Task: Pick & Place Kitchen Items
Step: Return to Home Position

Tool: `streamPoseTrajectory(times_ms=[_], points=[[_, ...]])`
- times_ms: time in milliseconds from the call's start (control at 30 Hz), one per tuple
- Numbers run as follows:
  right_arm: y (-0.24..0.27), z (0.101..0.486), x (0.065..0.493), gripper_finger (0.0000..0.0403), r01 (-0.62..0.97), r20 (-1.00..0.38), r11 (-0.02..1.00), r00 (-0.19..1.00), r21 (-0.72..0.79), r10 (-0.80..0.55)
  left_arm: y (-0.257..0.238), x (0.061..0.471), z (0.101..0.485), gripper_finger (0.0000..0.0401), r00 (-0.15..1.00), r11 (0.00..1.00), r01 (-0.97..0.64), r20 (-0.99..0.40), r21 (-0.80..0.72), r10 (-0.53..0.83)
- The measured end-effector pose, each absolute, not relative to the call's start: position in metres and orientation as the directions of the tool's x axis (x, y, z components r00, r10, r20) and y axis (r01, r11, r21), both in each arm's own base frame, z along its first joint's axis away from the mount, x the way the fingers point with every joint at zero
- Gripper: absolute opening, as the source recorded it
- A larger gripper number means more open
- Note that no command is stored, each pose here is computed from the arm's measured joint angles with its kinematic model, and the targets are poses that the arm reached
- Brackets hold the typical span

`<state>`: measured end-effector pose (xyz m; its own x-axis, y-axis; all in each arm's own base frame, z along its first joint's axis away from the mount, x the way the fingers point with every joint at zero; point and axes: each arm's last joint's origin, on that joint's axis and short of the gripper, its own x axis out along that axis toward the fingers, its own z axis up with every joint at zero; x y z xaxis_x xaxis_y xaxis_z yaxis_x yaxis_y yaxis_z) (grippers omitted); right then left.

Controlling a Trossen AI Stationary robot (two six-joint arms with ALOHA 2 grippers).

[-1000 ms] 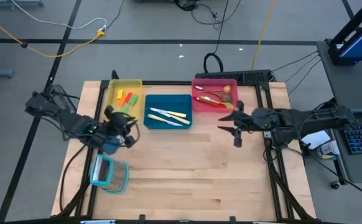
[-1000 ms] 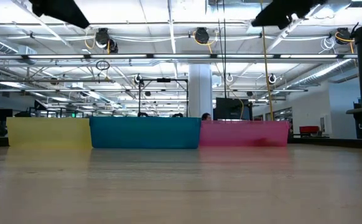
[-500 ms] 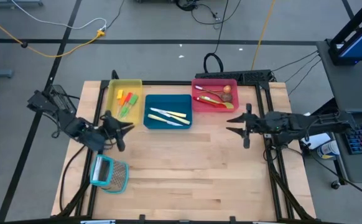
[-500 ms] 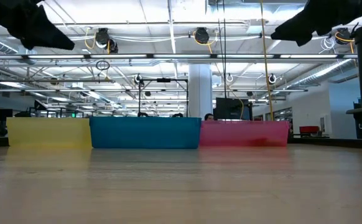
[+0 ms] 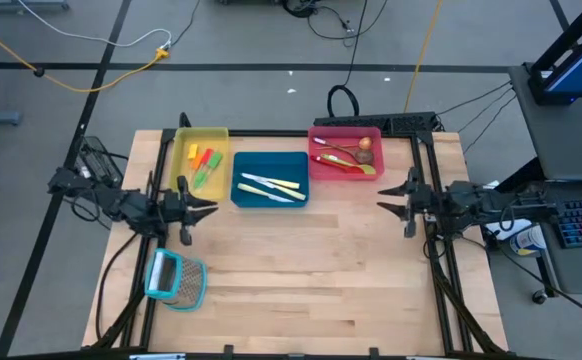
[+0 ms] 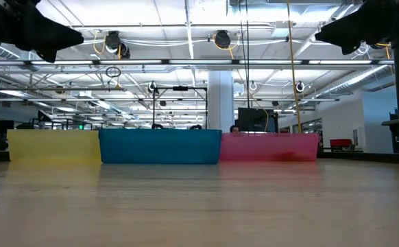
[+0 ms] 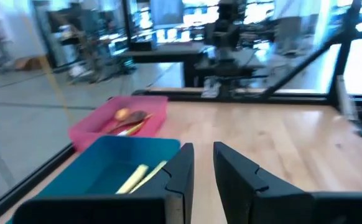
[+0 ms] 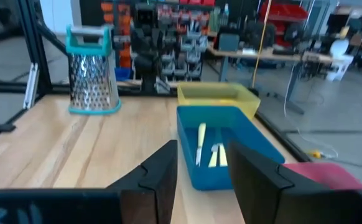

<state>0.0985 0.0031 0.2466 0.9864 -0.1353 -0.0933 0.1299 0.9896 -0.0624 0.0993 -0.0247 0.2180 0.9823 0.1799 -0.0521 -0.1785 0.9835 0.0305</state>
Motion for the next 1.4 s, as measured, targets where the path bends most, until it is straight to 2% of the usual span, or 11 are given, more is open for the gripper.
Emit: streamPoseTrajectory(times_ms=[100, 267, 567, 867, 1067, 1400], points=[[0.002, 0.243, 0.091, 0.013, 0.132, -0.053, 0.99, 0.989, -0.059, -0.135, -0.021, 0.096, 0.213, 0.0067, 0.99, 0.99, -0.139, -0.028, 0.034, 0.14], [0.001, 0.233, 0.081, 0.013, 0.134, -0.01, 0.99, 0.991, -0.049, -0.135, -0.014, 0.092, 0.203, 0.0067, 0.982, 0.981, -0.188, -0.027, 0.038, 0.189], [-0.002, 0.224, 0.071, 0.013, 0.208, -0.057, 0.978, 0.976, -0.025, -0.209, -0.007, 0.083, 0.207, 0.0067, 0.978, 0.977, -0.208, 0.044, 0.05, 0.206], [-0.002, 0.213, 0.075, 0.013, 0.212, -0.084, 0.977, 0.973, -0.033, -0.214, -0.005, 0.091, 0.193, 0.0067, 0.986, 0.986, -0.139, 0.107, 0.089, 0.129], [-0.001, 0.208, 0.078, 0.013, 0.212, -0.07, 0.977, 0.974, -0.031, -0.214, 0.0, 0.096, 0.174, 0.0067, 0.982, 0.983, -0.178, 0.071, 0.048, 0.175], [0.0, 0.19, 0.087, 0.013, 0.212, -0.044, 0.977, 0.976, -0.032, -0.213, 0.005, 0.097, 0.172, 0.0067, 0.989, 0.989, -0.144, 0.051, 0.035, 0.142]])
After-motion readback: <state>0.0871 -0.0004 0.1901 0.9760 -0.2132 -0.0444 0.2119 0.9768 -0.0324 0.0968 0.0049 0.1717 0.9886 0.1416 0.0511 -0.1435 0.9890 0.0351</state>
